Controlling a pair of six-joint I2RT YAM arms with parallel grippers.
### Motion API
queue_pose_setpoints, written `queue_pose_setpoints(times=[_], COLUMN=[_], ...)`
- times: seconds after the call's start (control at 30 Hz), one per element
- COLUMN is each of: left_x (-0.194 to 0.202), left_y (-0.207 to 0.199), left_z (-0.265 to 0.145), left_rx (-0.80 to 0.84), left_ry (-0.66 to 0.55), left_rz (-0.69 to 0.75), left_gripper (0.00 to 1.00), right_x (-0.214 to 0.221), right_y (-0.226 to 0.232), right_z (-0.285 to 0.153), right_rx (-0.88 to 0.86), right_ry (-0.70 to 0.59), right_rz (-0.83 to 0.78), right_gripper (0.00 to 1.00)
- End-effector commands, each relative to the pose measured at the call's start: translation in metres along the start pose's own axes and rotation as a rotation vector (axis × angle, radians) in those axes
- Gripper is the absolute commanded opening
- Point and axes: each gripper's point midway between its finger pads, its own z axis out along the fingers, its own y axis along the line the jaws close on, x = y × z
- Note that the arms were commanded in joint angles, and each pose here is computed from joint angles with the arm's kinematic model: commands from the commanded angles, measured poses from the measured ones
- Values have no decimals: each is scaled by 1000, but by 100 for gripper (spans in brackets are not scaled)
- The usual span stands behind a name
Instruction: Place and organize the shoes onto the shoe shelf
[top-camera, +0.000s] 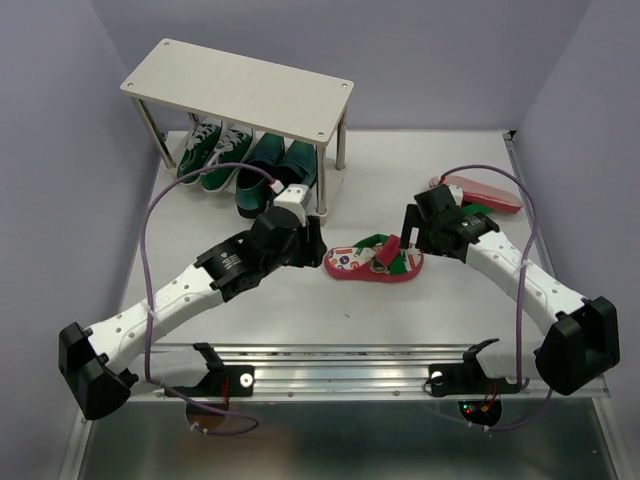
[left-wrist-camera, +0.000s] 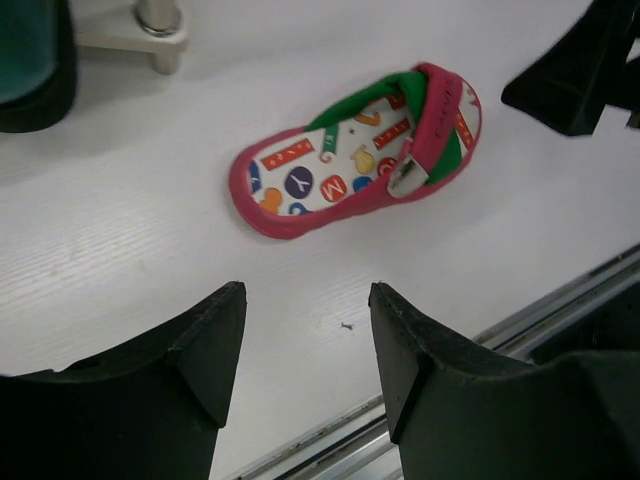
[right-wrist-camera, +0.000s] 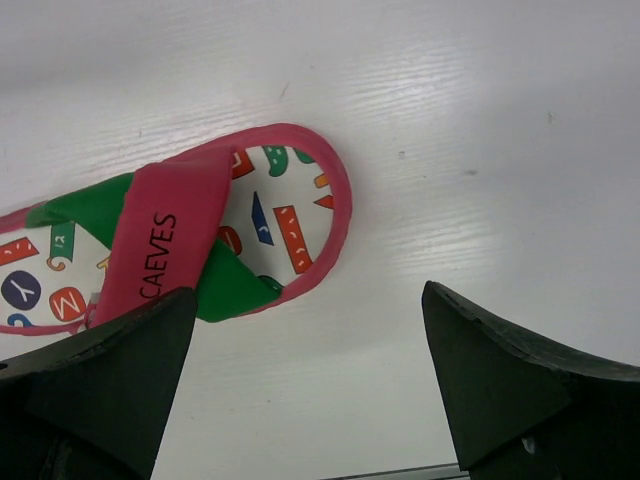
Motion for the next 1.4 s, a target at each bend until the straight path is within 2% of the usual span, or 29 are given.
queue_pose_setpoints(times=[0.0, 0.13, 0.33, 0.57, 0.83, 0.97, 1.07, 1.23, 1.37], left_x=[11, 17, 43, 47, 53, 73, 90, 111, 103], left_y=[-54, -73, -68, -48, -35, -50, -73, -126, -136], left_z=[14, 48, 104, 132, 156, 174, 172, 139, 113], left_rx=[148, 177, 91, -51, -139, -76, -2, 219, 280], left_ry=[43, 38, 113, 66, 53, 115, 154, 219, 210], left_rz=[136, 181, 231, 164, 131, 154, 216, 296, 296], left_gripper=[64, 65, 64, 50, 50, 50, 51, 51, 54], right_x=[-15, -18, -31, -35, -34, -33, -34, -35, -34], right_y=[-22, -30, -41, -49, -50, -49, -50, -51, -50], right_z=[-12, -16, -39, -59, -62, -62, -63, -62, -60], right_rx=[2, 9, 8, 8, 6, 1, 4, 11, 16], right_ry=[-66, -79, -150, -174, -171, -166, -169, -170, -162], right_rz=[109, 144, 196, 198, 194, 187, 185, 183, 179], right_gripper=[100, 100, 100, 100, 100, 100, 100, 100, 100])
